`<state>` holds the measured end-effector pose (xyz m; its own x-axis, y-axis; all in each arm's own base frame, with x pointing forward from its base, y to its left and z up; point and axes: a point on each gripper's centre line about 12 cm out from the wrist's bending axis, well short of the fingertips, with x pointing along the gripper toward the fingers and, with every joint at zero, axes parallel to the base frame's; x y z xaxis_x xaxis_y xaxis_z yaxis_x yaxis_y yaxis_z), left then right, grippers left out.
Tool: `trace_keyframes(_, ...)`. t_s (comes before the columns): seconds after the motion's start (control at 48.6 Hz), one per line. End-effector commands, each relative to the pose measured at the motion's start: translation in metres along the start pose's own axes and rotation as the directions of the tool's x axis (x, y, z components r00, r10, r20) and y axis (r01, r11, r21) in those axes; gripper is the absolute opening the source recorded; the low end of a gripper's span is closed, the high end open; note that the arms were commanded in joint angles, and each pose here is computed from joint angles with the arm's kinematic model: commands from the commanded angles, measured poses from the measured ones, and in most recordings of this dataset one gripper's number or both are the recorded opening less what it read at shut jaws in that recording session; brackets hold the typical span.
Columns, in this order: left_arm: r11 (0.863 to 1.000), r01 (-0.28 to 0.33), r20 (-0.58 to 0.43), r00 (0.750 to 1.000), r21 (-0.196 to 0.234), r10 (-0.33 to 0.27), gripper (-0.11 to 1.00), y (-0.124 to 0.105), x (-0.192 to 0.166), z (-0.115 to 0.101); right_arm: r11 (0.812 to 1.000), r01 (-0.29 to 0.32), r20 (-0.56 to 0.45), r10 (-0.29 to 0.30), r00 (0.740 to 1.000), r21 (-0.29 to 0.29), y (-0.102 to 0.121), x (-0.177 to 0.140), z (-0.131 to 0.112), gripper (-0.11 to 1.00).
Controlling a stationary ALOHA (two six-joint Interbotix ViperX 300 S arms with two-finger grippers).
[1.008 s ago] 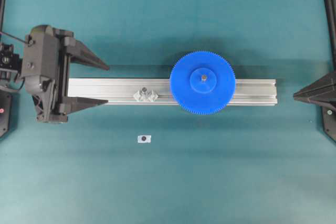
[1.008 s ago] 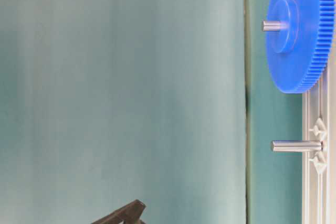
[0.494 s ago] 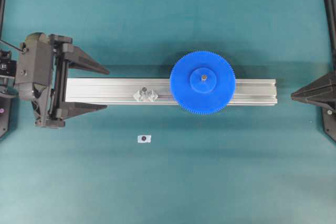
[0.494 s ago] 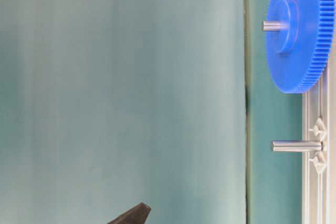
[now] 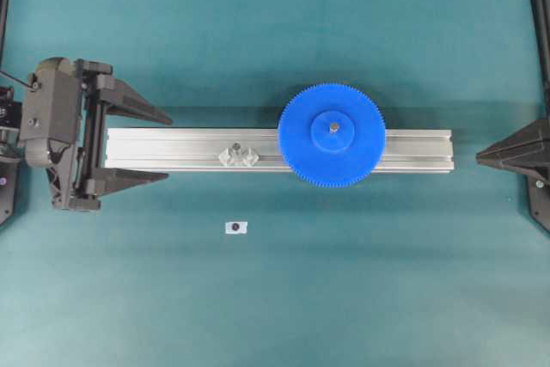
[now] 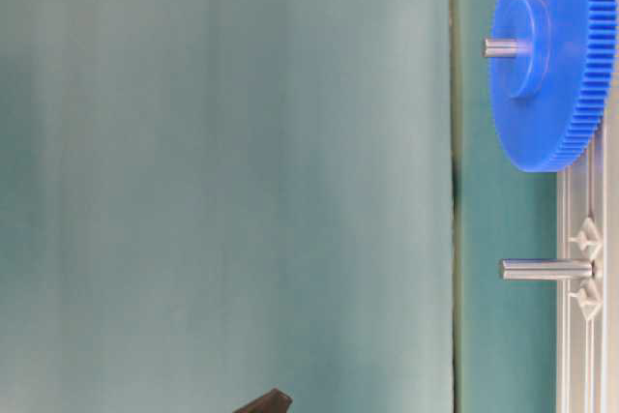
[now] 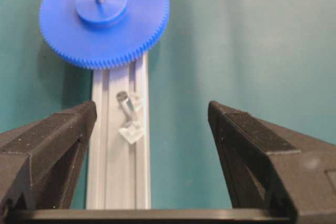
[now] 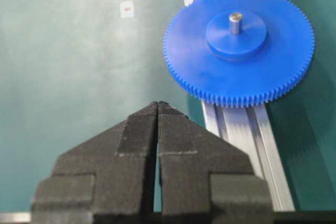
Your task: Insert the large gear onto the shaft.
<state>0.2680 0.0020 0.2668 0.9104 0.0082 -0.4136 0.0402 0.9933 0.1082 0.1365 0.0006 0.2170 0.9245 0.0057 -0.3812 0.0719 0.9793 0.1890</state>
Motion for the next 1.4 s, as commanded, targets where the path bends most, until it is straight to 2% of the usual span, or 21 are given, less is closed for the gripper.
trace_keyframes(0.0,1.000,0.000,0.026,1.000,0.000,0.000,0.84,-0.0001,-0.0025,0.0060,1.000,0.000,0.011,0.000,1.000,0.002,0.0005,0.0002,0.0041,0.01)
trace_keyframes(1.379,1.000,0.000,0.020,1.000,0.000,0.000,0.84,-0.0007,-0.0047,0.0007,1.000,0.000,0.012,0.000,1.000,0.004,0.0003,0.0005,0.0029,0.01)
